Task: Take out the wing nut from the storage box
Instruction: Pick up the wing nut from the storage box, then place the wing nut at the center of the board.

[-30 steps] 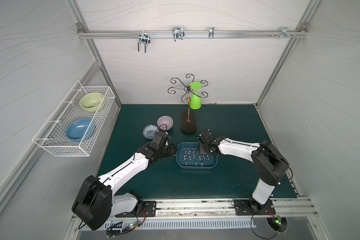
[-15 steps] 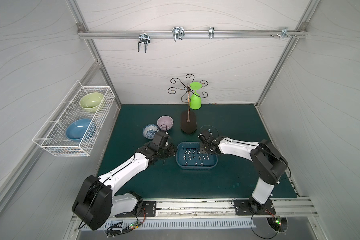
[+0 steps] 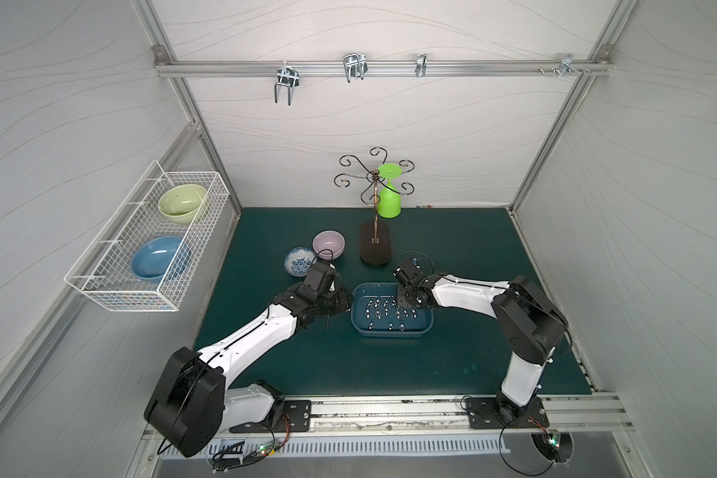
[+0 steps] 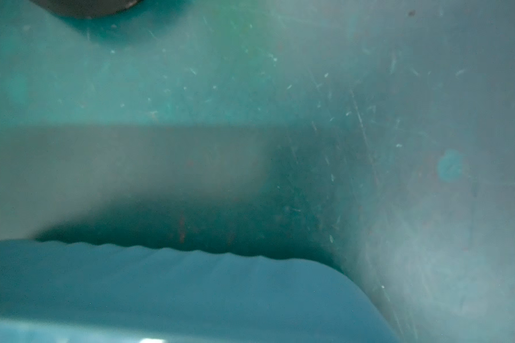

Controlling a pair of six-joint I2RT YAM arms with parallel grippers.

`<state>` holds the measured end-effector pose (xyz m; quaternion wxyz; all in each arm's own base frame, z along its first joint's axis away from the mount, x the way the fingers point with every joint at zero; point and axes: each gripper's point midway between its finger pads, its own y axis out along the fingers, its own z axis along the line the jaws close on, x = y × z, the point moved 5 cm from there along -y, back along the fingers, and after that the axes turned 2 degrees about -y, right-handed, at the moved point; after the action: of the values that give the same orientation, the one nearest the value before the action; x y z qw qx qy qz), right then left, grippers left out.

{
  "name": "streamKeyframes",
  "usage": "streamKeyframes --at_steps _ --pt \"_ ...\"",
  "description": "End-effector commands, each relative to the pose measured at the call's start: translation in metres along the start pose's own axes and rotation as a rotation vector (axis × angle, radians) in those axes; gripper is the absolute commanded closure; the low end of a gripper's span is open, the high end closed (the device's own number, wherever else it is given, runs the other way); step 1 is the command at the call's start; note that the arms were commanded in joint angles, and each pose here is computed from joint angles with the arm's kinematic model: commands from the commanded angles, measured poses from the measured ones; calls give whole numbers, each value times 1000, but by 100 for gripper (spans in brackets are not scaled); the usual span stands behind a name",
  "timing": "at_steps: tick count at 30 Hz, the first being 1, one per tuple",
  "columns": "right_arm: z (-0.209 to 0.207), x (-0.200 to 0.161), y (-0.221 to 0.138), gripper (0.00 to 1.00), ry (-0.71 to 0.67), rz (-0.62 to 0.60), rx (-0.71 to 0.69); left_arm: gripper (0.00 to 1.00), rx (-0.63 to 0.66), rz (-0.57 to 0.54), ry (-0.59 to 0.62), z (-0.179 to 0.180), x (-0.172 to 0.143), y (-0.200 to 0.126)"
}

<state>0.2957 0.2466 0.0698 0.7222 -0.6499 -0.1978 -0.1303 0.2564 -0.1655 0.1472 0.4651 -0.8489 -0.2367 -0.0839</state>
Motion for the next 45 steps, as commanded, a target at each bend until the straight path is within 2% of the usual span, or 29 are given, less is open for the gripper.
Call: streamKeyframes --at_steps 1,10,24,28,34,36,41,45 --pt "-3 0 7 85 -19 -3 -29 63 -28 -17 5 -6 3 1" --pt "0 2 -4 100 -33 -33 -13 64 -32 -3 -7 -6 2 7" --pt "5 10 -39 100 -83 -123 35 65 -67 44 -3 -26 1 18" --pt "3 9 -54 100 -87 -134 63 65 -161 70 18 -46 0 21" --pt "-4 7 -80 100 -72 -117 152 66 -401 212 69 -106 -13 39" --pt "-11 5 -85 100 -73 -119 151 66 -409 241 103 -120 -18 43" --pt "-28 -2 -91 100 -58 -121 139 66 -331 201 87 -118 -13 47" --pt "-49 -1 -101 100 -12 -139 150 66 -421 231 114 -141 -18 48"
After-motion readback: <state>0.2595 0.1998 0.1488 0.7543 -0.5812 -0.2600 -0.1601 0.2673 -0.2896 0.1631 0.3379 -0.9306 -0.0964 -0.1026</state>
